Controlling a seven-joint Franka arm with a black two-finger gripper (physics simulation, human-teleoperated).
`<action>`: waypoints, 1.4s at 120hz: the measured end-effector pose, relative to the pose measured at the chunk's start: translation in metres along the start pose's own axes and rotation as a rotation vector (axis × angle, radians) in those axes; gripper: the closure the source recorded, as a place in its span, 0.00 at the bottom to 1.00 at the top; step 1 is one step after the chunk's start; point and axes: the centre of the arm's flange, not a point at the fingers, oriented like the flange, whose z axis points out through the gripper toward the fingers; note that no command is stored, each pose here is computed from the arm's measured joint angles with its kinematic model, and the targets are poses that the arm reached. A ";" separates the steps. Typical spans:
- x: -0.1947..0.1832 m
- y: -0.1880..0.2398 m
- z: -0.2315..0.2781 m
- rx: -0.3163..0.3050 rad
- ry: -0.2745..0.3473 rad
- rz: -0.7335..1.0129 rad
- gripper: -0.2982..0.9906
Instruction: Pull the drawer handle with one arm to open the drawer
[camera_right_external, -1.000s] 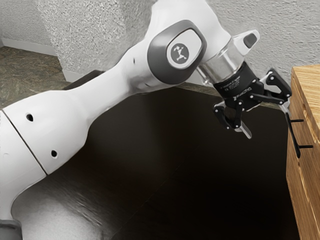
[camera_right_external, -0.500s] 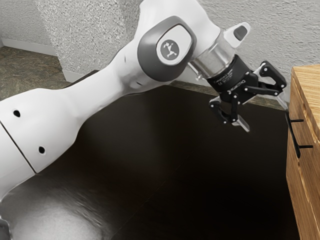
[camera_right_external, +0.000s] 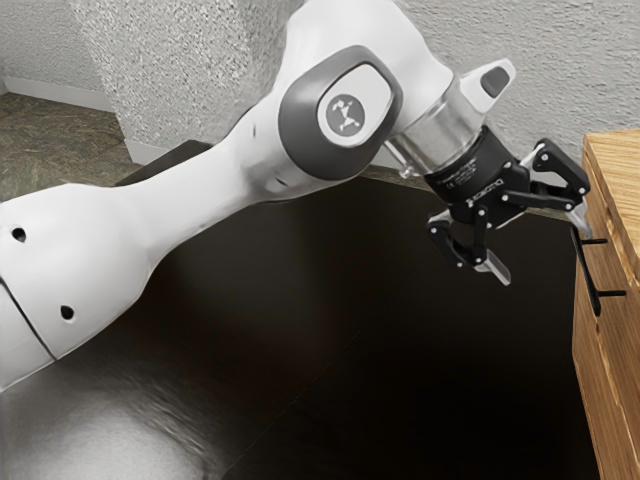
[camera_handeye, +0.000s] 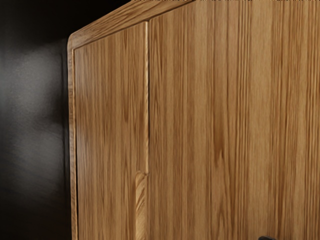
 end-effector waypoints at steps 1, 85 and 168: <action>0.000 0.000 0.000 0.000 0.000 0.000 0.25; -0.026 0.005 -0.004 -0.024 0.001 0.026 0.25; -0.023 -0.009 0.009 -0.012 0.001 0.000 0.41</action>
